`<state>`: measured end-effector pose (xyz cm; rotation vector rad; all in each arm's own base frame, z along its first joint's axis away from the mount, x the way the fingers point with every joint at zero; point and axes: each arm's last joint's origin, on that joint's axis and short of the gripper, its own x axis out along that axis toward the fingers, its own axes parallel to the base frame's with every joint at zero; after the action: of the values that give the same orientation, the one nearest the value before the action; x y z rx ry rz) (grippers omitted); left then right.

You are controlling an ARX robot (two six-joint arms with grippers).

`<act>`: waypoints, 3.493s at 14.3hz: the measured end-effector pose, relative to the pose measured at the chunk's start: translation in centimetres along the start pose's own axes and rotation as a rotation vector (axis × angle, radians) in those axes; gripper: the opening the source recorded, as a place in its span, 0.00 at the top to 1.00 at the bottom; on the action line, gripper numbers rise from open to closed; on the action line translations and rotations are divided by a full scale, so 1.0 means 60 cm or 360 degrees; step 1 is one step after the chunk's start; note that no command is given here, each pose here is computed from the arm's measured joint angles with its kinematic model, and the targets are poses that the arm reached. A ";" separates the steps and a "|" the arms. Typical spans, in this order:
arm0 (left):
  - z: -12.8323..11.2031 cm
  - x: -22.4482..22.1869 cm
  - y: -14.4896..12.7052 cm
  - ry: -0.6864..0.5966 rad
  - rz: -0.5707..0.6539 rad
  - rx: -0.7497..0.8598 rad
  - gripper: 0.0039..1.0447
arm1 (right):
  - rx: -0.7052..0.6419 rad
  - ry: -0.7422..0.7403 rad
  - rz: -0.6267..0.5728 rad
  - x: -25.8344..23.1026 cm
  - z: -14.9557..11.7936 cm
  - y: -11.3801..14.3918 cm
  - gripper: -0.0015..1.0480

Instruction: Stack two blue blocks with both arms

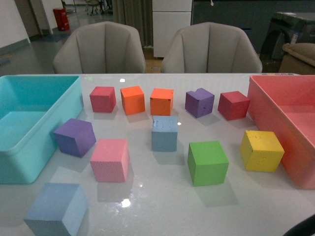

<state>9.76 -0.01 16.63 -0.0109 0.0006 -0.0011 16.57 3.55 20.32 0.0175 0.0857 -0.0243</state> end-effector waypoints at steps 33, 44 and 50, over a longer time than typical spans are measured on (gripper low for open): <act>0.000 0.000 0.000 0.0000 0.0001 0.0000 0.06 | -0.0023 -0.0144 0.0039 -0.107 -0.069 -0.063 0.68; 0.020 0.082 -0.045 0.0641 -0.0378 0.0033 0.06 | -0.0023 -0.0144 0.0039 -0.107 -0.069 -0.063 0.06; -0.097 0.200 -0.131 0.1174 -0.0425 0.0128 0.06 | -0.0023 -0.0144 0.0039 -0.107 -0.069 -0.063 0.06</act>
<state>21.74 -7.97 10.89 0.0706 0.7365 -0.2721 9.72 0.00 16.70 0.0029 -0.0048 0.0000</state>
